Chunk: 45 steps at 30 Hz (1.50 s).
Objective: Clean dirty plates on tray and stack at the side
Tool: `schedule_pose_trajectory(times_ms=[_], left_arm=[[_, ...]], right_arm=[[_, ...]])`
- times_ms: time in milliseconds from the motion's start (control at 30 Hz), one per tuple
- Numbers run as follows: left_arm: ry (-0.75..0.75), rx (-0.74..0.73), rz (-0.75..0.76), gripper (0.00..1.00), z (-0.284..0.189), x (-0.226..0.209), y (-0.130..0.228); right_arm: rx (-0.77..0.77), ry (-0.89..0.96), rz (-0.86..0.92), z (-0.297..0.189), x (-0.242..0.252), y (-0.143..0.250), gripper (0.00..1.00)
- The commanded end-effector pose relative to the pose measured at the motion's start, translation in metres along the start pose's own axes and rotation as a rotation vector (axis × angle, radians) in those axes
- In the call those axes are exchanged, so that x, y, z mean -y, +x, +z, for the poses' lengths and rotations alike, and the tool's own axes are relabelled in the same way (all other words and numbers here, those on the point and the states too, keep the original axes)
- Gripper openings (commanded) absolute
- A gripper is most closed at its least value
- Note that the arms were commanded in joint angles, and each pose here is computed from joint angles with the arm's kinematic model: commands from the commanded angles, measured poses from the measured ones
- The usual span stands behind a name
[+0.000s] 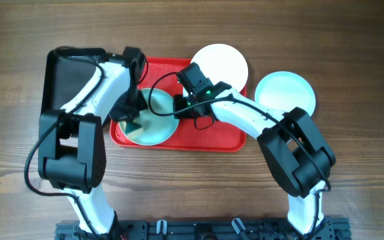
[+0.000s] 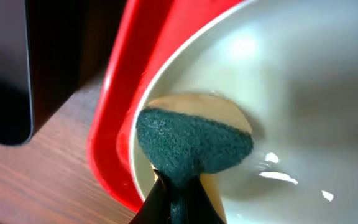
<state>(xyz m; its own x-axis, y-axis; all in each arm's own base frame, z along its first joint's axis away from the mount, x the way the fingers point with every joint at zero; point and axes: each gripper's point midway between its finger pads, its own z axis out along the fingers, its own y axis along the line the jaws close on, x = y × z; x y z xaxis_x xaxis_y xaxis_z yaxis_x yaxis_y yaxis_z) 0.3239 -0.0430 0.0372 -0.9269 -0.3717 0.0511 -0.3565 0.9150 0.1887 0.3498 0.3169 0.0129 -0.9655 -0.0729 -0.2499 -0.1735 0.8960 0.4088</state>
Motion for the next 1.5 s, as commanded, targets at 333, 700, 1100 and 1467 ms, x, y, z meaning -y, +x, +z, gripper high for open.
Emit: schedule_pose_trajectory(times_ms=[333, 700, 1100, 1467], left_arm=[[0.253, 0.323, 0.021, 0.04, -0.084, 0.030, -0.090], [0.236, 0.287, 0.026, 0.04, -0.066, 0.034, -0.091], [0.234, 0.282, 0.027, 0.04, -0.064, 0.035, -0.091], [0.243, 0.298, 0.024, 0.04, -0.065, 0.037, -0.095]], right_arm=[[-0.038, 0.032, 0.014, 0.007, 0.010, 0.009, 0.05], [-0.089, 0.059, 0.087, 0.019, 0.010, 0.027, 0.09], [-0.078, -0.037, 0.067, -0.012, 0.002, 0.009, 0.04], [0.263, 0.366, -0.027, -0.132, 0.042, -0.032, 0.04]])
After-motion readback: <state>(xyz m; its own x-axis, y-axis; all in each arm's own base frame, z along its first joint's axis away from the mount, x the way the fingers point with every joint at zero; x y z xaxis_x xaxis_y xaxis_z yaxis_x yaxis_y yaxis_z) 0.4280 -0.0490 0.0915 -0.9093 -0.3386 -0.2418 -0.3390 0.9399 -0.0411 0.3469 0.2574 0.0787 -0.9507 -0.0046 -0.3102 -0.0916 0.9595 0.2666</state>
